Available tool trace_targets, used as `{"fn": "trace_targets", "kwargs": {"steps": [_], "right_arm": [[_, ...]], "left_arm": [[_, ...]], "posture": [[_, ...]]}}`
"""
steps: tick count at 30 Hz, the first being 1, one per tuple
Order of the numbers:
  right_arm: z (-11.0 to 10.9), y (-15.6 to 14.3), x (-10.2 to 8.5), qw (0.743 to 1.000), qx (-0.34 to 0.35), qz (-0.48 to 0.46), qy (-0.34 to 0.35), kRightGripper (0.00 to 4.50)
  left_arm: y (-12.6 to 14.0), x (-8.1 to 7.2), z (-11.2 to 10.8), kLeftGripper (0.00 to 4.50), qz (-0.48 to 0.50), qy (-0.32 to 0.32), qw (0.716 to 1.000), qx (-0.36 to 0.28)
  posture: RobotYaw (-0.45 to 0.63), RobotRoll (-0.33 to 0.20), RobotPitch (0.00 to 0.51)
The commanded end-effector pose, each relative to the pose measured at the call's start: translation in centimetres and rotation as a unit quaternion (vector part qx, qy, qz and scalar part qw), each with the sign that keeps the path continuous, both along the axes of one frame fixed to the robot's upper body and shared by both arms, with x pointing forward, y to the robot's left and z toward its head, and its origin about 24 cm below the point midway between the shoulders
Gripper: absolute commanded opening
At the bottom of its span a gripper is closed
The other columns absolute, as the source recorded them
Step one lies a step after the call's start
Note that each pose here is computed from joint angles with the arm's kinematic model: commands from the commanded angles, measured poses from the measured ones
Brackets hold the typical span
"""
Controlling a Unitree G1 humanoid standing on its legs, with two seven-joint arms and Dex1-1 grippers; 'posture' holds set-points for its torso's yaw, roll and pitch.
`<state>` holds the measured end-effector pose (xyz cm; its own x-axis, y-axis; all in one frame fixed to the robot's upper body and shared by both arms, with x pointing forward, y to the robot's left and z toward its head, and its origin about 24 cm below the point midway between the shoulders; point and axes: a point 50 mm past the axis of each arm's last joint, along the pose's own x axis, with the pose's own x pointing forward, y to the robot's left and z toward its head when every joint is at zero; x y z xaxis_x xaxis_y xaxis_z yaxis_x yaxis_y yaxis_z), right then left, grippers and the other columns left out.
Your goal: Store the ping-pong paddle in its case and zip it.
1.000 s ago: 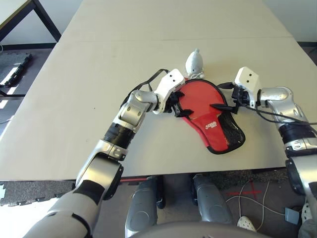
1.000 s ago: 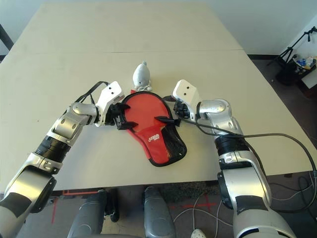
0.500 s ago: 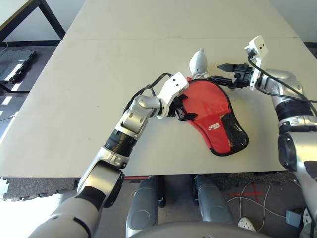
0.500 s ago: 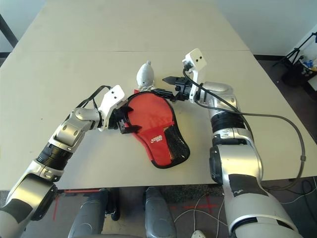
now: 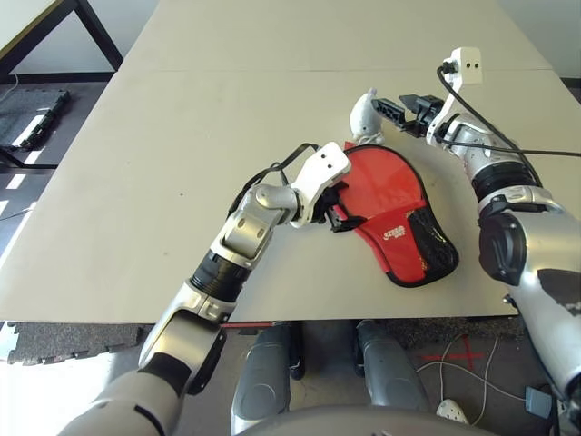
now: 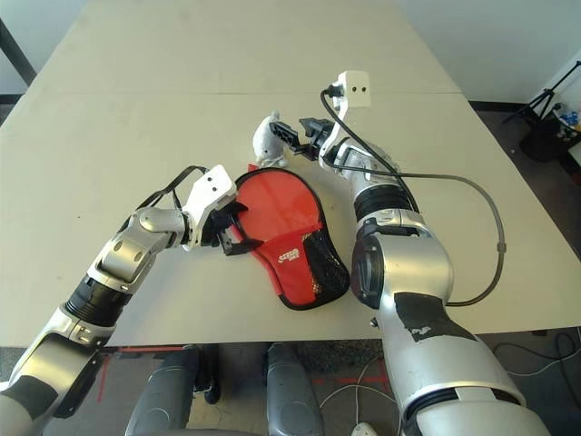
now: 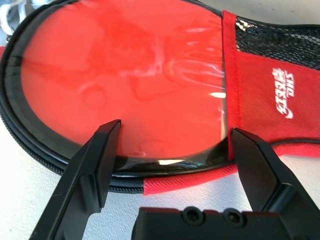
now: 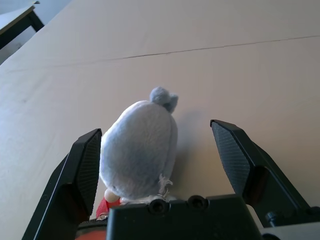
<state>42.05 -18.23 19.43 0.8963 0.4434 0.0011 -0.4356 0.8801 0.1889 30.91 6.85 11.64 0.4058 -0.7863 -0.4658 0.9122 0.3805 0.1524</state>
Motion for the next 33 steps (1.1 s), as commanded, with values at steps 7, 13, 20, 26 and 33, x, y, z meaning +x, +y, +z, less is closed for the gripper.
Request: {"fn": "trace_targets", "kwargs": {"steps": [7, 13, 20, 26, 33], "right_arm": [[0.0, 1.2, 0.4, 0.998, 0.047, -0.023, 0.026, 4.50], [-1.0, 2.8, 0.5, 0.996, 0.056, -0.021, 0.061, 4.50], [-2.1, 4.4, 0.5, 0.995, 0.030, -0.031, 0.088, 4.50], [-2.7, 4.8, 0.5, 0.993, 0.009, -0.058, 0.104, 4.33], [-2.4, 4.0, 0.6, 0.993, 0.003, -0.078, 0.092, 2.36]], "left_arm": [[-0.3, -1.7, -3.3, 4.49, -0.001, 0.082, 0.996, 0.033], [-0.2, -1.9, -3.2, 4.49, 0.006, 0.084, 0.996, 0.029], [0.1, -1.8, -3.0, 4.49, 0.019, 0.082, 0.996, 0.026], [0.1, -1.9, -2.8, 4.50, 0.024, 0.081, 0.996, 0.023], [0.1, -1.8, -2.8, 4.50, 0.026, 0.080, 0.996, 0.020]], "posture": [[-0.05, 0.000, 0.214], [-0.02, 0.000, 0.225], [0.01, 0.000, 0.230], [0.02, 0.000, 0.232], [0.02, 0.000, 0.233]]}}
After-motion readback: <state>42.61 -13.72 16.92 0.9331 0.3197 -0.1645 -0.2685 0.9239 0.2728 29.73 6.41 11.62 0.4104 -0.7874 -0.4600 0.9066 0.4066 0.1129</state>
